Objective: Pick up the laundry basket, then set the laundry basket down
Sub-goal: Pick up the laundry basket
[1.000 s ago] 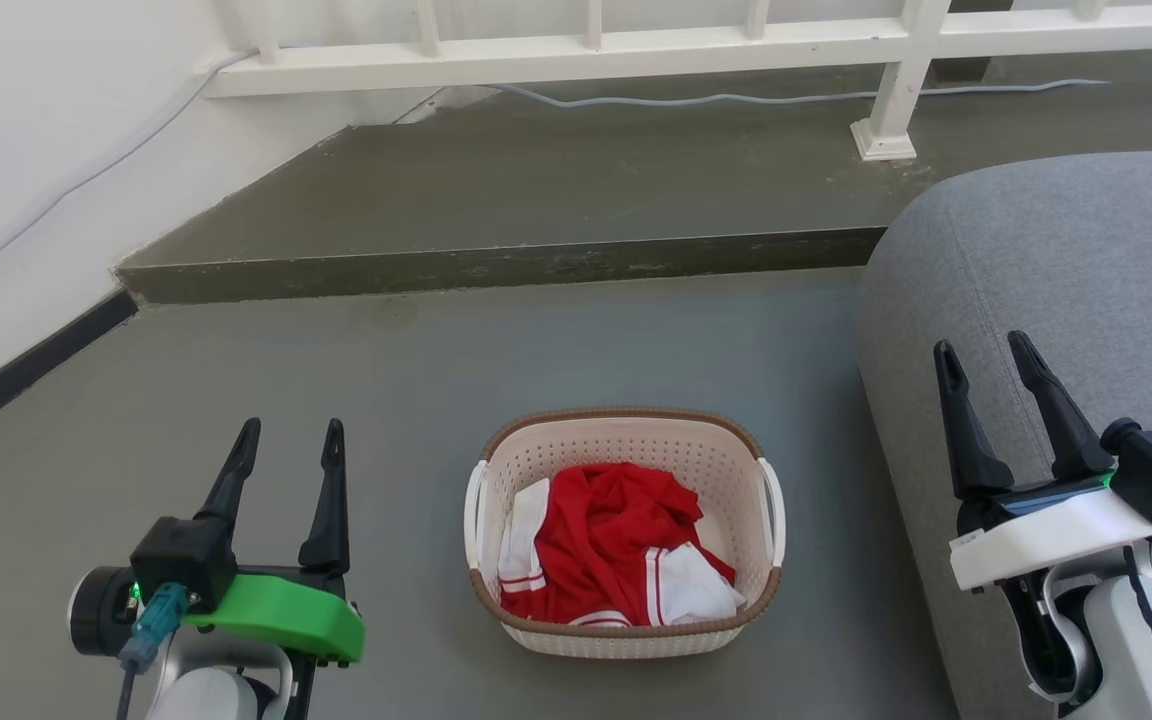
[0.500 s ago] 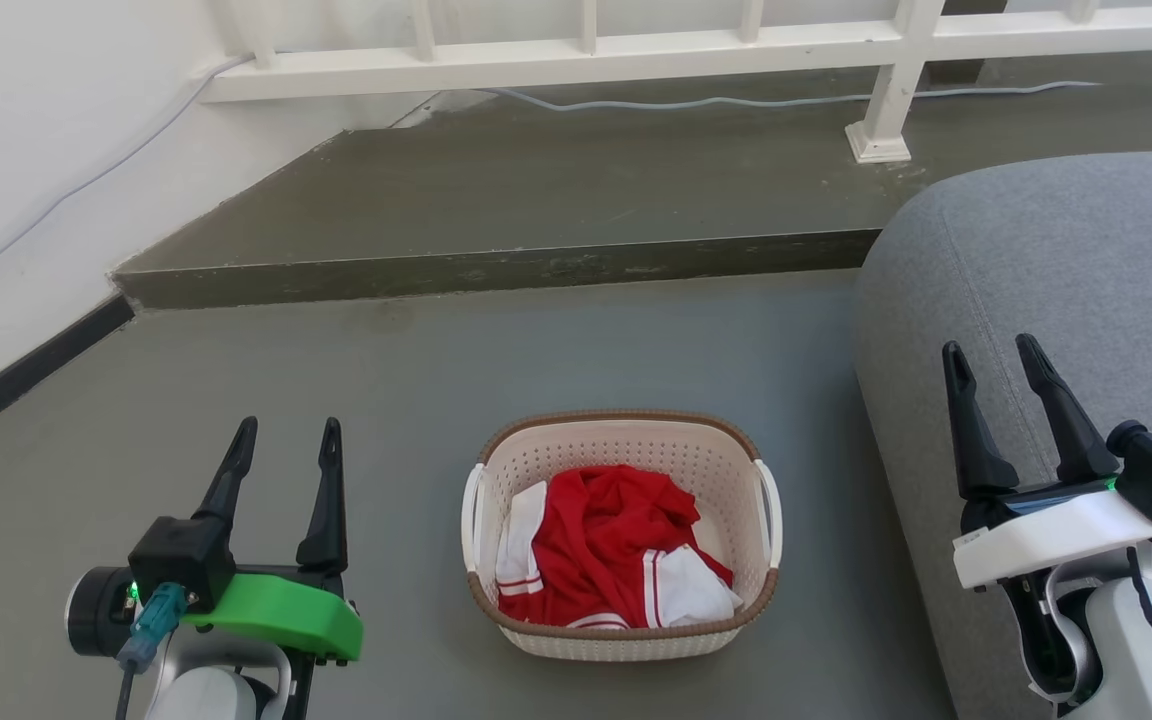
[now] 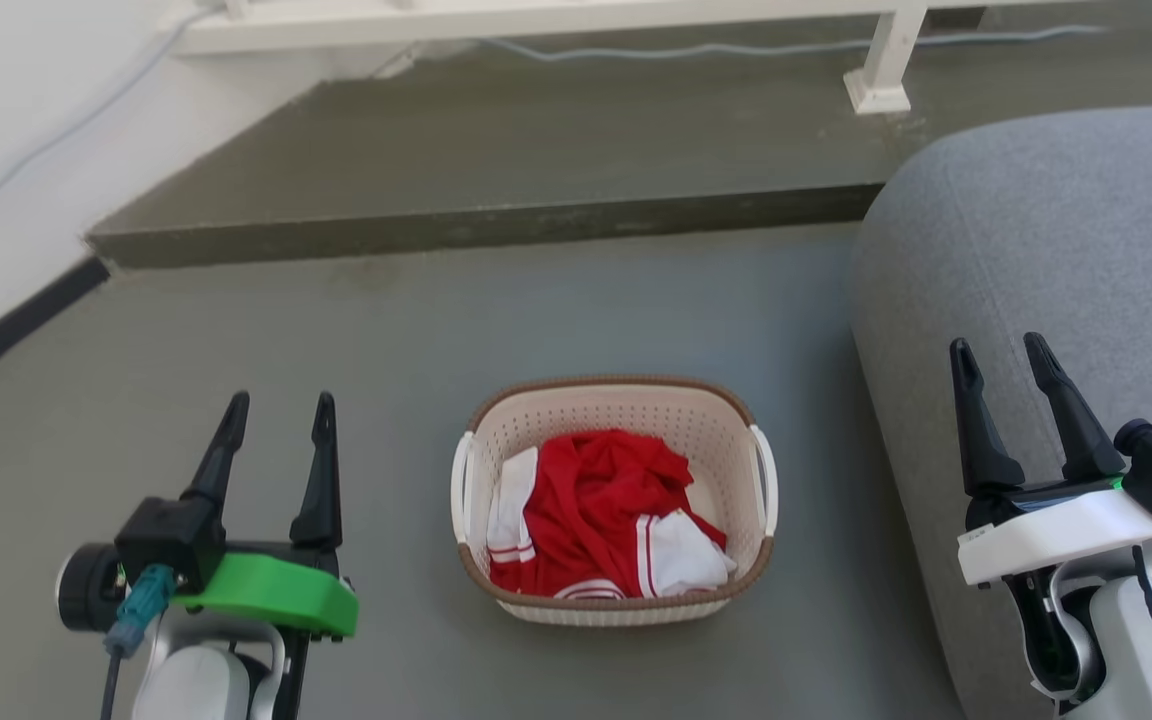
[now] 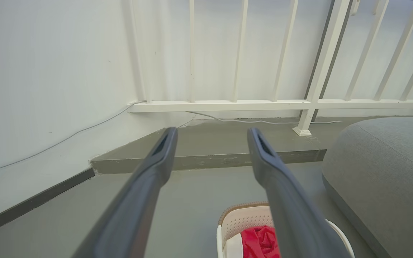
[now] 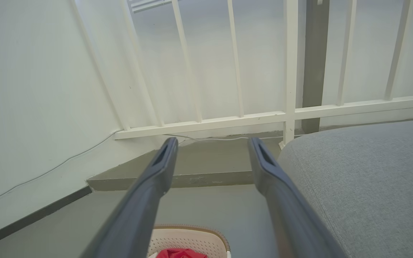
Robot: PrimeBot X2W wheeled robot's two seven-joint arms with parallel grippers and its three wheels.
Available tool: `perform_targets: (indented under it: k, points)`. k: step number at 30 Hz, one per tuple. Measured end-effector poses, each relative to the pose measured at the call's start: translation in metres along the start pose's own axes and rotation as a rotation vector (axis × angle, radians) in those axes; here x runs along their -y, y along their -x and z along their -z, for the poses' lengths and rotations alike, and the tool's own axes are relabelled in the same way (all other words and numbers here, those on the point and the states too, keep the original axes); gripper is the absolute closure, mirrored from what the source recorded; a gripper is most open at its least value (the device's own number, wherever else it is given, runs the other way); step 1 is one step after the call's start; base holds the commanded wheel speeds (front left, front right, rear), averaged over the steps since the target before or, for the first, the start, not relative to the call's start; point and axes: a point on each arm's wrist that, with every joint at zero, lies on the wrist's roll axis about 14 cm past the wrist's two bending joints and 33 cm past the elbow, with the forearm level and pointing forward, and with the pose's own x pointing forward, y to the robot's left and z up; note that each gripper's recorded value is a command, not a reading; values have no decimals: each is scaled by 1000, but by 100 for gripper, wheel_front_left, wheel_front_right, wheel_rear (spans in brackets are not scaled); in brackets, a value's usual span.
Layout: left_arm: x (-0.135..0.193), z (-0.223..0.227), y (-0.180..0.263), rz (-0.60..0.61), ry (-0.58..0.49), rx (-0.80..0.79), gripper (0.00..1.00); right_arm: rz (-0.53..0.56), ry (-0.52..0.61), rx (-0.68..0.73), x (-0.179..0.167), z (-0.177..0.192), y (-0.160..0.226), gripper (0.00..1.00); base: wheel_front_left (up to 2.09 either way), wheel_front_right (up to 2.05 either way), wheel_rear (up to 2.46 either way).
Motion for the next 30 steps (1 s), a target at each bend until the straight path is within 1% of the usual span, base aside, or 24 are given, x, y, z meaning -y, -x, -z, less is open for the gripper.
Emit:
perform_targets:
  k: [3, 17, 21, 30]
  points:
    - [1, 0, -12, 9, 4, 6, 0, 11, -3, -27, 4, 10, -3, 0, 0, 0, 0]
    - [0, 37, -51, 35, 25, -62, 0, 32, -12, -101, 18, 45, -37, 0, 0, 0, 0]
    - [0, 50, -64, 43, 27, -81, 0, 43, -13, -136, 24, 61, -45, 0, 0, 0, 0]
    - [-3, 93, -84, 52, 45, -166, 0, 64, -21, -236, 35, 105, -56, 0, 0, 0, 0]
